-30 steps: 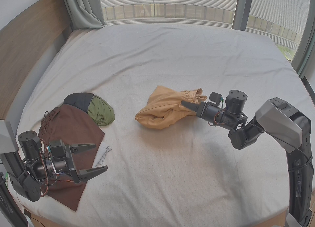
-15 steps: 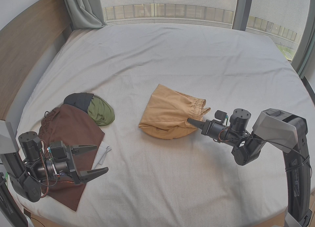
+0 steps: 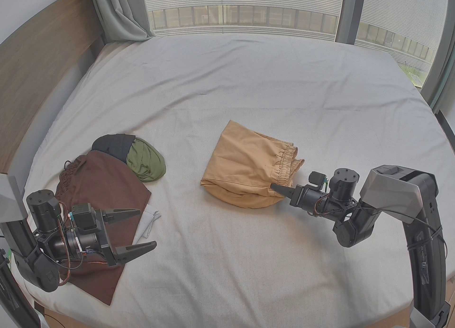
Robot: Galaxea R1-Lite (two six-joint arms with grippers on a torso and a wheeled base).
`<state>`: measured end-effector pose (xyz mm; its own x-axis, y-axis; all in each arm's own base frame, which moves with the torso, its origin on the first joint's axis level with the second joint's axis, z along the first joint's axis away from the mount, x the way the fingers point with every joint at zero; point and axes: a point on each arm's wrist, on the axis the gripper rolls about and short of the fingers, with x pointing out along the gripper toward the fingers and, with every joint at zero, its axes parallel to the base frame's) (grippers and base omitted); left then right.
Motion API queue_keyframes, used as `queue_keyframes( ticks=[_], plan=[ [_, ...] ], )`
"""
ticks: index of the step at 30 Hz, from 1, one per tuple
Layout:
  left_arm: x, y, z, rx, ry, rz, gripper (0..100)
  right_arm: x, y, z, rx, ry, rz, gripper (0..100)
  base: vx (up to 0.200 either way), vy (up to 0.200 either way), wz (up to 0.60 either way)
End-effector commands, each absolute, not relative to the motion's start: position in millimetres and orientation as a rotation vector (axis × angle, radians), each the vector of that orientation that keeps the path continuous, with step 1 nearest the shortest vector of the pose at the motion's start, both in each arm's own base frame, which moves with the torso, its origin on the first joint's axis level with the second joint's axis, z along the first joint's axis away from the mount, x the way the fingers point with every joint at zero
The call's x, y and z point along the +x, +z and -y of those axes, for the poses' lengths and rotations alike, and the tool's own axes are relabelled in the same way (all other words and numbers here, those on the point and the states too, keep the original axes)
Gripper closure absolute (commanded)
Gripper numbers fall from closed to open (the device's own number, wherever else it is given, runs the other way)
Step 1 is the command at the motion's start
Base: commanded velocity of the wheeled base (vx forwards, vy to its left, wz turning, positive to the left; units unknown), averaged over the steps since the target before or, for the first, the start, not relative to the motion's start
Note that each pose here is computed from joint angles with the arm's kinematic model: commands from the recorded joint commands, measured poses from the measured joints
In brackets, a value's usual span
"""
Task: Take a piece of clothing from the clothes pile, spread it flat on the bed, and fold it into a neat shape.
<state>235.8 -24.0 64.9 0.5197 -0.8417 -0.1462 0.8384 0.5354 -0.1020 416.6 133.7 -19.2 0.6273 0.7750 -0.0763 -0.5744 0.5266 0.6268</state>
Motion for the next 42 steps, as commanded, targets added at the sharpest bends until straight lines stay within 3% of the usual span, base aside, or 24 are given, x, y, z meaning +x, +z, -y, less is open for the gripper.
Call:
queue_keyframes(
  ticks=[1,6,7,15,25,31,42],
  plan=[
    [236,65,24,-0.019,-1.008,-0.185,0,416,-26,-133,0.6,0.823,-0.386,100,0.0,0.0,0.0],
    [235,65,24,-0.019,-1.008,-0.185,0,415,-26,-134,0.6,0.825,-0.386,100,0.0,0.0,0.0],
    [235,65,24,-0.019,-1.008,-0.185,0,415,-26,-134,0.6,0.825,-0.386,0,0.0,0.0,0.0],
    [235,66,24,-0.017,-1.009,-0.181,0,406,-20,-113,0.589,0.788,-0.364,0,0.0,0.0,0.0],
    [235,67,25,-0.013,-1.012,-0.175,0,384,41,-71,0.579,0.729,-0.245,0,0.0,0.0,0.0],
    [236,67,24,-0.014,-1.009,-0.174,0,378,68,-80,0.565,0.771,-0.197,0,0.0,0.0,0.0],
    [237,68,23,-0.015,-1.004,-0.172,0,386,63,-124,0.563,0.865,-0.248,0,0.0,0.0,0.0]
  ],
)
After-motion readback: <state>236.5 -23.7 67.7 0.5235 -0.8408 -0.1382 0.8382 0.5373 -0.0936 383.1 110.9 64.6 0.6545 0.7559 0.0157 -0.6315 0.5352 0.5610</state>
